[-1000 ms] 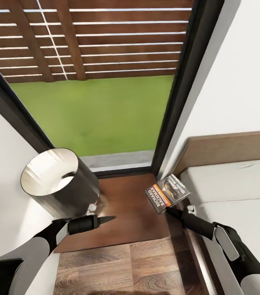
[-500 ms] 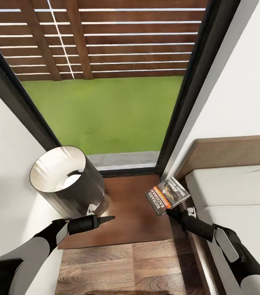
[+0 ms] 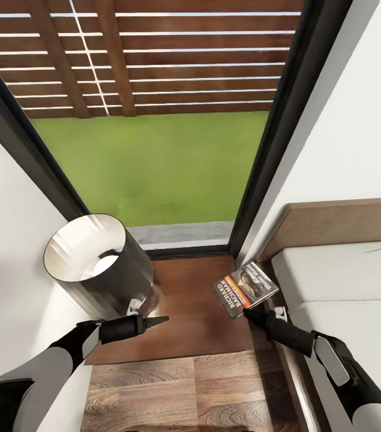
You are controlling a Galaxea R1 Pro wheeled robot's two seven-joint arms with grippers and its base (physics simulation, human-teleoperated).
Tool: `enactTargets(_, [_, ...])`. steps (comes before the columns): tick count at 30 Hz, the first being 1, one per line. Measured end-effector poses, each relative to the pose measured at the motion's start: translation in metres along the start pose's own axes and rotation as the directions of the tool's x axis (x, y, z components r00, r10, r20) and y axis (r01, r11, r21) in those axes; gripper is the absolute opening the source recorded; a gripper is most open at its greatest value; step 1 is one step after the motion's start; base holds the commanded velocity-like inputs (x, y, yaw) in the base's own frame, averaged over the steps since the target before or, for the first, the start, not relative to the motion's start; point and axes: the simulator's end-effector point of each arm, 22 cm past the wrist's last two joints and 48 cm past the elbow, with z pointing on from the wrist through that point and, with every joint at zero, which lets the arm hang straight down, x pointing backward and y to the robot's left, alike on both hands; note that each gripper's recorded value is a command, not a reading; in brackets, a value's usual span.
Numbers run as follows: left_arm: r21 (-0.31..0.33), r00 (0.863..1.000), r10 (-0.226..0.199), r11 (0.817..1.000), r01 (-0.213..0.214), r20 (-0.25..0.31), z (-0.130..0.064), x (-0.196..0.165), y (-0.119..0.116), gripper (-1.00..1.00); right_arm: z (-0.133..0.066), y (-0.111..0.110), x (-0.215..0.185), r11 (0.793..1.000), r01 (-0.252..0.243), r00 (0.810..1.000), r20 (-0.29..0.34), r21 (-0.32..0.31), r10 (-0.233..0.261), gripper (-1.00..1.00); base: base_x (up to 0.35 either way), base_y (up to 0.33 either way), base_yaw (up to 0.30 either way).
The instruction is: In the bedroom, move the book from the bed onto either nightstand, and place the two sandals side by side next to the bed.
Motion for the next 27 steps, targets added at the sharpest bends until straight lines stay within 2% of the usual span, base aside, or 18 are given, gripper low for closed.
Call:
enactTargets(6, [0.000,1.000,0.000,1.000,0.000,-0.001,0.000,0.000,0.000,1.00,0.012,0.002,0.014,1.000,-0.001,1.000,-0.031,-0.004,0.001,-1.00,0.000,0.000,0.000])
enactTargets(10, [0.000,1.000,0.000,1.000,0.000,0.000,0.000,0.000,0.000,1.00,0.025,0.000,0.037,1.000,0.017,0.995,-0.102,0.013,-0.016,-1.00,0.000,0.000,0.000])
enactTargets(15, [-0.001,1.000,0.000,1.000,0.000,0.000,0.000,0.000,0.000,1.00,0.047,0.010,0.062,1.000,0.012,0.988,-0.151,-0.011,-0.013,-1.00,0.000,0.000,0.000])
enactTargets(17, [-0.001,1.000,0.000,1.000,0.000,0.000,0.000,0.000,0.000,1.00,0.053,0.007,0.072,0.999,0.032,0.983,-0.181,0.008,-0.030,-1.00,0.000,0.000,0.000])
enactTargets(21, [0.001,1.000,0.000,1.000,0.000,-0.002,0.001,0.001,0.000,1.00,0.054,0.001,0.080,0.997,0.064,0.975,-0.213,0.036,-0.055,-1.00,0.000,0.000,0.000])
enactTargets(27, [0.003,1.000,-0.001,1.000,0.001,-0.001,0.003,0.001,-0.001,1.00,0.055,0.005,0.079,0.996,0.079,0.973,-0.218,0.031,-0.070,-1.00,0.000,0.000,0.000])
